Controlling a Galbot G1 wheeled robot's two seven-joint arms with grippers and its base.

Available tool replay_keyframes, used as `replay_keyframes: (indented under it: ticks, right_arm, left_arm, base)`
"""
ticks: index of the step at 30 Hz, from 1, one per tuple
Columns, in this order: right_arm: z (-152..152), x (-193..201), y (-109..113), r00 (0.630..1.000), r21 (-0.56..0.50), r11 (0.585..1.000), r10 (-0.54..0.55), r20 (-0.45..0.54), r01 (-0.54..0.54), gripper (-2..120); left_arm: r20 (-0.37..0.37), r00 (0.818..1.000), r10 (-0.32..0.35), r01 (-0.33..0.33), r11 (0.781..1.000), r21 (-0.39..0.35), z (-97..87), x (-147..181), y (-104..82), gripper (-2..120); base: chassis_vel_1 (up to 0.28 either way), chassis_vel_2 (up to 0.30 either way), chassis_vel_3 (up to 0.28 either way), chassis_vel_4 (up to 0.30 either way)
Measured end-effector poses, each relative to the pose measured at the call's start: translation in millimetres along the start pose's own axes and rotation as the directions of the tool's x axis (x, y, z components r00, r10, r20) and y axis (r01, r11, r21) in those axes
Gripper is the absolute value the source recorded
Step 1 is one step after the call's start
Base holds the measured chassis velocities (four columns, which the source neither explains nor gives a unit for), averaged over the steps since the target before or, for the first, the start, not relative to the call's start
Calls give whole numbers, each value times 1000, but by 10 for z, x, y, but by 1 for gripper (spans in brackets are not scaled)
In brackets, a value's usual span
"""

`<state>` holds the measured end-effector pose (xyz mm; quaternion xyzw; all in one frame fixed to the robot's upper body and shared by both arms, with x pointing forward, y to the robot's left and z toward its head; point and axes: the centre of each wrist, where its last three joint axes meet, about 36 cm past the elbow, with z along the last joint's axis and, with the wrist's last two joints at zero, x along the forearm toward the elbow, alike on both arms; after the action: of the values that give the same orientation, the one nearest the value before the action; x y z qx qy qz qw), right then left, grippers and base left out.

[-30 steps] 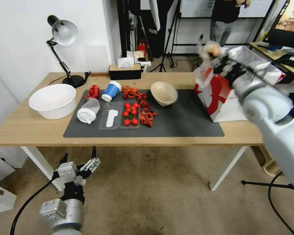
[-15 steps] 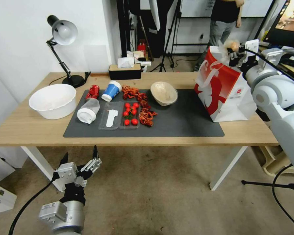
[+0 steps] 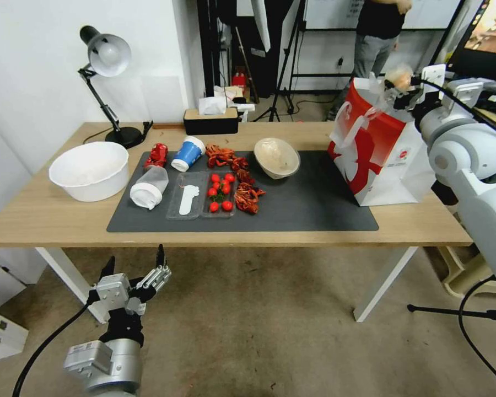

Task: Pick up the trash from the table and place it into the takeout bag.

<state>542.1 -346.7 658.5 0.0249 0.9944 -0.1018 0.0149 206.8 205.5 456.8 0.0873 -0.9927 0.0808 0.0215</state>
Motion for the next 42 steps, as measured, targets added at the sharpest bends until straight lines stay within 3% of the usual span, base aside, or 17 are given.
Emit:
replay_keyframes:
  ticks: [5,9,30,42]
  right_arm:
    - [21,22,3,1000,3,1000,-3,-3,3,91]
    - [25,76,33,999,-26,999,-31,17,31,100]
    - [-19,376,297,968,-157,964,-190,161,216,100]
    - [265,945,656,929,-206,917,-297,222,342,100]
  left_arm:
    - [6,1000,-1,1,1000,1,-15,15,-7,100]
    - [14,1000,4,-4,1000,6,-37,31,-14,100]
    - [24,1000,11,-11,1000,8,-39,19,-13,100]
    - [29,1000,9,-10,1000,16,-37,6,-15,100]
  base:
    - [0,0,0,0]
    - [0,0,0,0]
    - [0,0,0,0]
    - [0,0,0,0]
